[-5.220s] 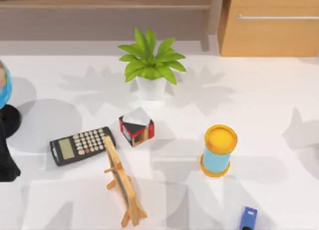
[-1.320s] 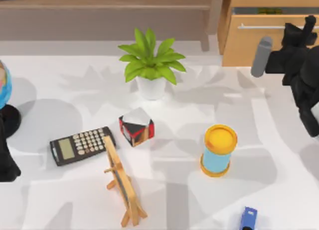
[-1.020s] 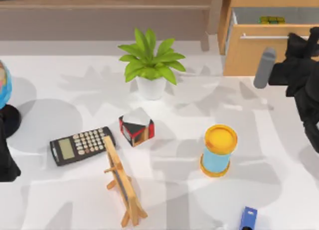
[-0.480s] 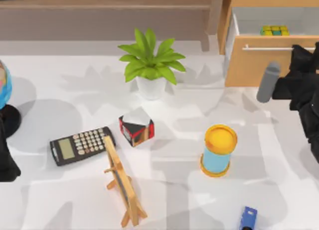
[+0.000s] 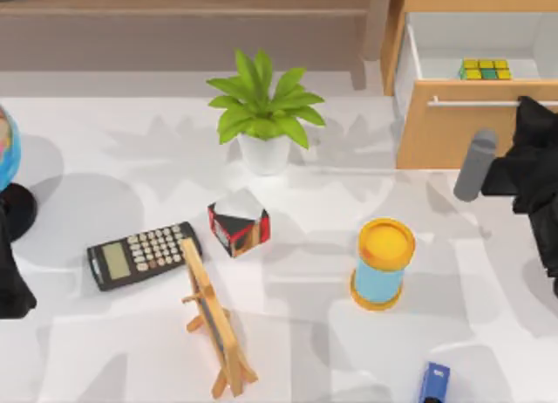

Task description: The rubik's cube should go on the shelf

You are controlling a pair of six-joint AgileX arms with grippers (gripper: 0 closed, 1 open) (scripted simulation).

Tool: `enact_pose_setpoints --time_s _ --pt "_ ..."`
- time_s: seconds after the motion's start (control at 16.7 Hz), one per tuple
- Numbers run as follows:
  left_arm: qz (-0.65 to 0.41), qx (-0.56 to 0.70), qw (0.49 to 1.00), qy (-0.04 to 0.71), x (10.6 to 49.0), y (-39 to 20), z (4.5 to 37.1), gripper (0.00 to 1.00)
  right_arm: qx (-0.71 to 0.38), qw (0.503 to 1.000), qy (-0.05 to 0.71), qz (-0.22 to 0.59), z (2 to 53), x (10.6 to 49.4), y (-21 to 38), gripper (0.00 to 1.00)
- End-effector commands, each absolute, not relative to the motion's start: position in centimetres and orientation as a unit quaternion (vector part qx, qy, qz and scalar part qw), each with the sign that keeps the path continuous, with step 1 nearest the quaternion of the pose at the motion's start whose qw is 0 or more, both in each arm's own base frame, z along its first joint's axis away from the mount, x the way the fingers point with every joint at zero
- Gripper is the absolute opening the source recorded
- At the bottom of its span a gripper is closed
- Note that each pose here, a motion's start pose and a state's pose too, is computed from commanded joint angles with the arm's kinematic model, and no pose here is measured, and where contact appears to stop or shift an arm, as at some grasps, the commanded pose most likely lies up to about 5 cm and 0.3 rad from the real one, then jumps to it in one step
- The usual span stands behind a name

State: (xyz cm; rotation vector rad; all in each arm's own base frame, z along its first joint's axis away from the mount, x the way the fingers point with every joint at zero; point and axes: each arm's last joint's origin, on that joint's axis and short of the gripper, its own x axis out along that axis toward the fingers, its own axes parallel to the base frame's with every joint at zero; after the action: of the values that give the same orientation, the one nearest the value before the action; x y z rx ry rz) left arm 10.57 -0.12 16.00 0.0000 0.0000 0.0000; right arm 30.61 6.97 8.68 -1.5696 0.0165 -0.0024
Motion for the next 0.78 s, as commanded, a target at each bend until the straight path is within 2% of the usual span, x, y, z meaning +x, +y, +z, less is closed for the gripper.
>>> enact_pose_setpoints --time_s 0.78 --pt "0.000 0.000 1.000 0.000 10.6 -0.1 16.0 1.00 -0.707 0.707 0.007 -0.001 8.7 24.3 7.0 0.00"
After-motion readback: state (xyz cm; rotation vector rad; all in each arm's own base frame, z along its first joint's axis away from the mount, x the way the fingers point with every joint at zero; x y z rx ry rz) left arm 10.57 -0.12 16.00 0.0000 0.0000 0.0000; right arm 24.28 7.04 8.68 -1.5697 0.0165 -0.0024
